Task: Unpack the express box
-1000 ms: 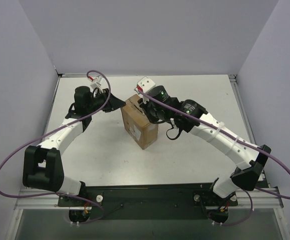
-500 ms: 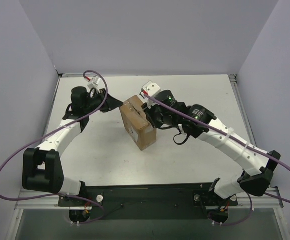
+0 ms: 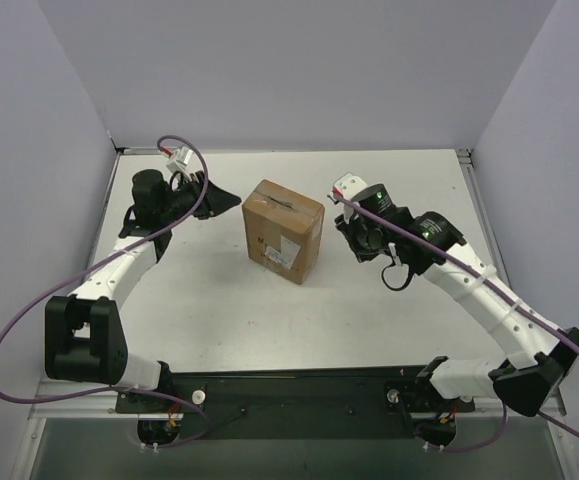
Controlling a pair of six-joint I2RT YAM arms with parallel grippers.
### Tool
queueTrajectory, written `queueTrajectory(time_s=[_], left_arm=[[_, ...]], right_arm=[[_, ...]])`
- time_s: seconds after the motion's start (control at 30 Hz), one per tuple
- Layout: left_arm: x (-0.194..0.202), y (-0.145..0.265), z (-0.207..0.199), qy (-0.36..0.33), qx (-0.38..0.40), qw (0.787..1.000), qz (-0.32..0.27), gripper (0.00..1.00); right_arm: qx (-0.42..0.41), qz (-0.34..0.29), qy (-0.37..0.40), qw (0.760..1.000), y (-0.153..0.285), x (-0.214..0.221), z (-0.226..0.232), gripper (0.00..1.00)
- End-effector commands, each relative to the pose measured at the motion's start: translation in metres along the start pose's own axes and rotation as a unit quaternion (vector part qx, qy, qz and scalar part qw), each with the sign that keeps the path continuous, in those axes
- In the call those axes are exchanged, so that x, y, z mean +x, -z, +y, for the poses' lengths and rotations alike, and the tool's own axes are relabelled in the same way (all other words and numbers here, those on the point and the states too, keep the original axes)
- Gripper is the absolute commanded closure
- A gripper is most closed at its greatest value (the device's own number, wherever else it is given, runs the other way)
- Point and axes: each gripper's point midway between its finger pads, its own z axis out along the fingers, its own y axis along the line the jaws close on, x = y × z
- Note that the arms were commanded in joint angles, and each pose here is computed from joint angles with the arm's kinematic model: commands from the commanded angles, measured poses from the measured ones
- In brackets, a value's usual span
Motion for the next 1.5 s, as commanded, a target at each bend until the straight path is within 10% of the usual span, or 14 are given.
queueTrajectory(time_s=[0.0,0.33,0.83,1.2,1.47], left_arm=[[-0.045,0.009,-0.043,-0.091,0.065,0.993,-0.034,0.52],[-0.035,-0.011,0.052,-0.124,-0.087,0.988,-0.019,0.59],[0.025,-0.015,-0.001,-0.135,0.029,0.989,0.051,0.56],[0.094,0.058,0.016,-0.144,-0.047,0.976,0.156,0.50],[0.011,0.089,0.013,-0.224,-0.068,0.966,0.111,0.32]], right_arm=[[0.064,0.062,-0.038,0.995,-0.037,0.030,-0.043,1.00],[0.020,0.046,-0.079,0.996,-0.074,0.012,-0.038,1.00],[-0.022,0.026,-0.070,0.997,-0.126,-0.050,-0.011,1.00],[0.003,0.036,-0.084,0.996,-0.154,-0.062,-0.025,1.00],[0.005,-0.011,-0.152,0.988,-0.112,-0.084,-0.096,1.00]])
